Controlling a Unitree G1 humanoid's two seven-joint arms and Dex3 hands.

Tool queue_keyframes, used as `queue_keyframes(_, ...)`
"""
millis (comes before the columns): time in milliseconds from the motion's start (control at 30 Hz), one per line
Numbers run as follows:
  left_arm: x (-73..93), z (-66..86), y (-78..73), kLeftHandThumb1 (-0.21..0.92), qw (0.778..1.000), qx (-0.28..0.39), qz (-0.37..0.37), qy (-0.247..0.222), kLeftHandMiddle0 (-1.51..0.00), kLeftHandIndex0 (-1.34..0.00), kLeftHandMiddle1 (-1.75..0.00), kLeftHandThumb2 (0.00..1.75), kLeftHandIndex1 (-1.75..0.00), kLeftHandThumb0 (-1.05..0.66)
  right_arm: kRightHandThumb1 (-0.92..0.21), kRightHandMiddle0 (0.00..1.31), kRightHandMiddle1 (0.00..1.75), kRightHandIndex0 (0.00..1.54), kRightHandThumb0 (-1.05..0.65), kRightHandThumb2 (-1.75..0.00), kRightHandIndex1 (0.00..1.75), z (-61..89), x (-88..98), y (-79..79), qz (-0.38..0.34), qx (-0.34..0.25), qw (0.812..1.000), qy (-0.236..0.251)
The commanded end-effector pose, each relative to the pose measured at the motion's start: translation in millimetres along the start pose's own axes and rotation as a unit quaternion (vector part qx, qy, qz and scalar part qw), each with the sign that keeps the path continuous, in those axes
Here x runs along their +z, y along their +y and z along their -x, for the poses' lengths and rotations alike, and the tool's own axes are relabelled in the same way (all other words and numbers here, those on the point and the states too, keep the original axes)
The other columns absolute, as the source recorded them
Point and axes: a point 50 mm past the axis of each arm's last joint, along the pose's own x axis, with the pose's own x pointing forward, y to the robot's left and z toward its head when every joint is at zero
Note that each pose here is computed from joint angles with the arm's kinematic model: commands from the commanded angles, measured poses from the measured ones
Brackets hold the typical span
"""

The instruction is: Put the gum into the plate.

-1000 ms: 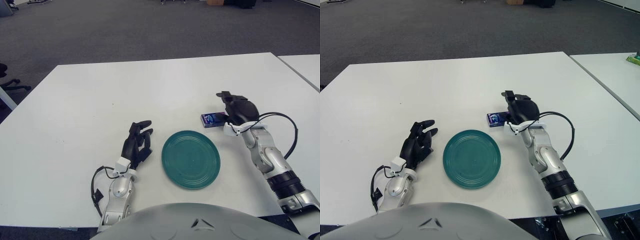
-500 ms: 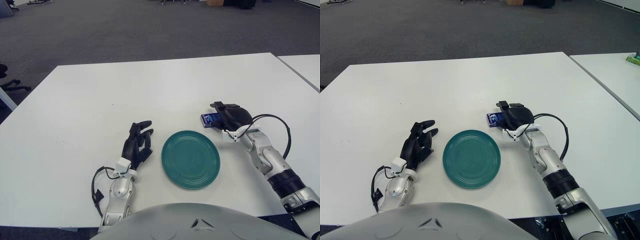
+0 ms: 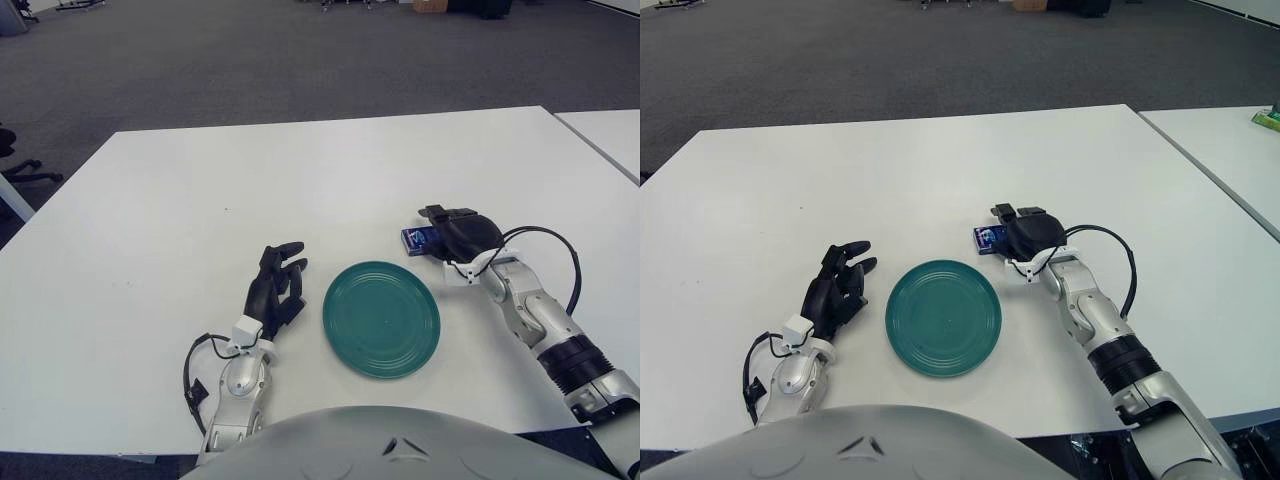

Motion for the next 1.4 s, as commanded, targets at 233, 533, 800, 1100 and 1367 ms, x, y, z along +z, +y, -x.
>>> queue_keyframes(233,-8.9,2.5,-2.3,0.92,1.000,0.001,-0.007,0.026,-0.35,-0.19,-0.72,0.74,-1.04,-0.69,-0.92,0.00,0.42,0.30,-0.72,-0.57,0.00,4.2,-0.3,17.3,0.011,0.094,0.996,-0.004)
queue_keyframes(533,-8.1,3.1,-6.1,0.92,1.000,0.004,-0.003,0.027,-0.35,-0.19,-0.72,0.74,-1.05,-0.70,-0.92,0.00,0.40,0.31,-0.70,-0.59,0.00,5.7,-4.5,26.5,0.026,0.150,0.988,-0.004)
queue_keyframes(800,-8.5,2.9,-8.9,0.92,1.000,0.007,0.003,0.025,-0.36,-0.19,-0.74,0.74,-1.05,-0.70,-0.92,0.00,0.41,0.32,-0.69,-0.58,0.01,7.0,-8.3,33.8,0.043,0.192,0.981,-0.003)
queue_keyframes(1100,-6.8,1.7,-13.8,0.92,1.000,0.008,0.011,0.021,-0.36,-0.19,-0.74,0.73,-1.06,-0.69,-0.92,0.00,0.44,0.34,-0.71,-0.54,0.02,0.4,-12.1,51.1,0.046,0.214,0.976,0.007)
queue_keyframes(1367,-5.6,0.1,-15.7,0.92,0.999,0.013,0.027,0.022,-0.36,-0.20,-0.74,0.72,-1.06,-0.66,-0.92,0.00,0.45,0.36,-0.68,-0.55,0.02,3.8,-17.4,63.8,0.048,0.219,0.974,0.007)
